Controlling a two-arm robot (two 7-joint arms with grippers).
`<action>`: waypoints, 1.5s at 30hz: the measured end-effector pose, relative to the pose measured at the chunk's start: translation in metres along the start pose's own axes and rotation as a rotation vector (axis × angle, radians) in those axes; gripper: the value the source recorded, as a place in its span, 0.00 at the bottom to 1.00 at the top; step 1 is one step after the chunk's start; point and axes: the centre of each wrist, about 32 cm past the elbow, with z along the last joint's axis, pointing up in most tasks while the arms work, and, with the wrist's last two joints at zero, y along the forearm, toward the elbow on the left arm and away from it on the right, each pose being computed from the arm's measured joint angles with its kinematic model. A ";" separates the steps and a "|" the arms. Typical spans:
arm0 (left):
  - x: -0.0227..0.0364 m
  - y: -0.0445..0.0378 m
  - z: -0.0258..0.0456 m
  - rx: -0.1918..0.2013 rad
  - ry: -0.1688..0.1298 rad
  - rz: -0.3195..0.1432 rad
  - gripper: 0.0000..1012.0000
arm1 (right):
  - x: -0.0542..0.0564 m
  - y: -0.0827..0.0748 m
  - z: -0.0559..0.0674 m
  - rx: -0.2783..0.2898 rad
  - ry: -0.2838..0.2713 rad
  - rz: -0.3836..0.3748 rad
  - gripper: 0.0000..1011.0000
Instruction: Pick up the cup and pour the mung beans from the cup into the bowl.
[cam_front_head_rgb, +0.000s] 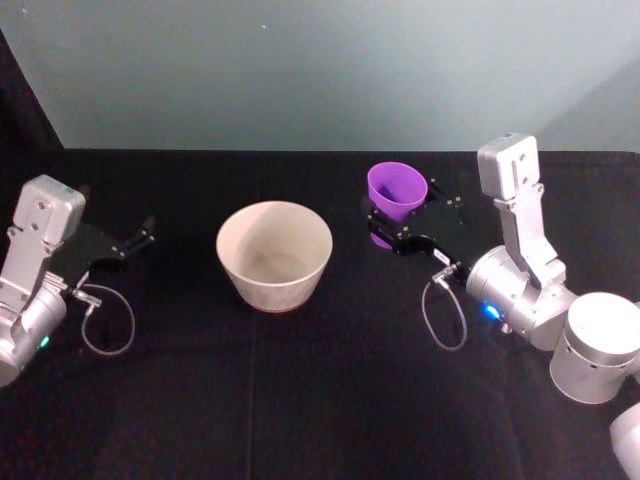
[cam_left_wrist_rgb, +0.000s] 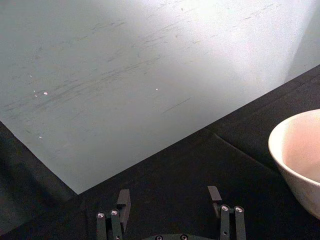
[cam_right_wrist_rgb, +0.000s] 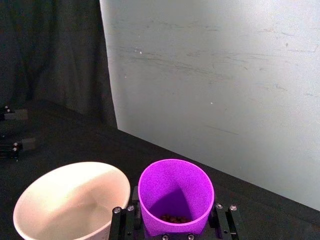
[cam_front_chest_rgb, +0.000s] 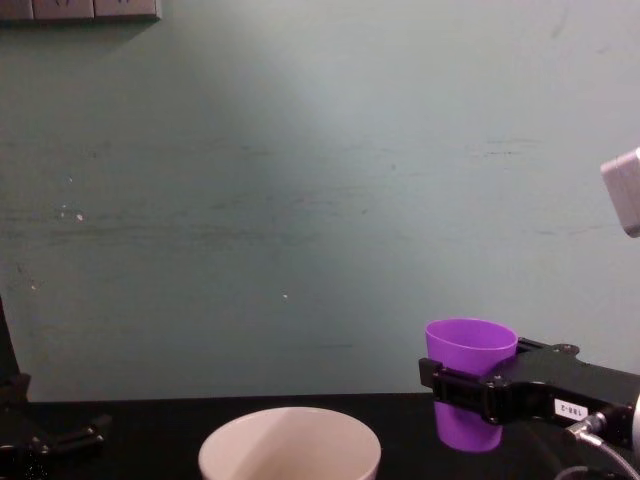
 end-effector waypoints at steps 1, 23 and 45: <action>0.0000 0.0000 0.0000 0.000 0.000 0.000 0.99 | 0.000 0.000 0.000 0.000 0.000 0.000 0.72; 0.0000 0.0000 0.0000 0.000 0.000 0.000 0.99 | 0.000 0.000 0.000 0.000 0.000 0.000 0.72; 0.0000 0.0000 0.0000 0.000 0.000 0.000 0.99 | 0.000 0.000 0.000 0.000 0.000 0.000 0.72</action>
